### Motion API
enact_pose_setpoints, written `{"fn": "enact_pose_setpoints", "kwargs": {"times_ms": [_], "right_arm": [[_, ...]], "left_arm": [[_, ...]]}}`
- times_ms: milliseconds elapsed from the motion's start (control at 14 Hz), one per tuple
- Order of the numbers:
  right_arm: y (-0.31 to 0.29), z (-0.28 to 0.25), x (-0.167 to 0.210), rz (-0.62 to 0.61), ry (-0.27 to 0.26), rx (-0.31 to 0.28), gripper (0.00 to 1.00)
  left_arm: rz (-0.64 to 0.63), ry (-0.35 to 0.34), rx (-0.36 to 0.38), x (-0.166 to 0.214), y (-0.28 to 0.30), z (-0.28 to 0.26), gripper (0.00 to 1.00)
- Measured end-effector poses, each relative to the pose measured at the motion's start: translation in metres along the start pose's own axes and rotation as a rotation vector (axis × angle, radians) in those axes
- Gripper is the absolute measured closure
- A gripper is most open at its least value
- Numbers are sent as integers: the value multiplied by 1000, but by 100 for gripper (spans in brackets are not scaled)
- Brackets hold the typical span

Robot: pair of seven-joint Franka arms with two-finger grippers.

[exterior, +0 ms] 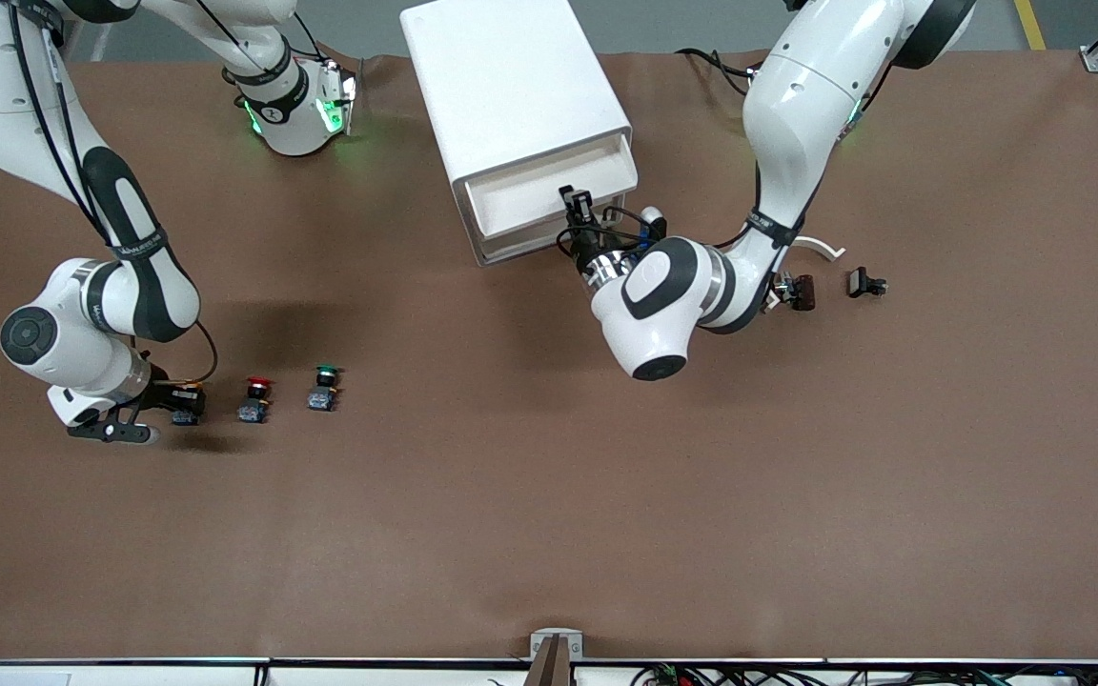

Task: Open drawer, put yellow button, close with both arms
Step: 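Open the drawer with the left gripper while the right gripper grasps the button, then lift the yellow button with the right gripper while the left gripper withdraws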

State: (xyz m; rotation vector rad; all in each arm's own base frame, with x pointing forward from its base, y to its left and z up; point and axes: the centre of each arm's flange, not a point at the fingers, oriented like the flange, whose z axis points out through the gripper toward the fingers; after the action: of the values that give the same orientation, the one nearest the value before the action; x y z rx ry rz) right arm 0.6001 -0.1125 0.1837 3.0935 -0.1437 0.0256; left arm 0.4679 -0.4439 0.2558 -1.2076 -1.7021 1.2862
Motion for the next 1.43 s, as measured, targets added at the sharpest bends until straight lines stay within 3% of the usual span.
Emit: {"fn": "enact_pose_setpoints", "kwargs": {"times_ms": [214,429,857,1000,1429], "right_arm": [[-6,-13,6,35,-30,35,58],[-19,-63,16,91,-91,73,59],[-110,-190,-8,297,-184,57,59],[-140,-223,-25,362,-204,40,59],[-224,-303,-77,608,-260,19,59]], "left_arm": [[4,-11,-9,1,0,-8,92],[17,-34,-22,5,2,-22,92],[62,-132,-63,19,14,-63,88],[86,-163,-97,19,17,-72,73],[154,-234,-189,20,15,-109,9]]}}
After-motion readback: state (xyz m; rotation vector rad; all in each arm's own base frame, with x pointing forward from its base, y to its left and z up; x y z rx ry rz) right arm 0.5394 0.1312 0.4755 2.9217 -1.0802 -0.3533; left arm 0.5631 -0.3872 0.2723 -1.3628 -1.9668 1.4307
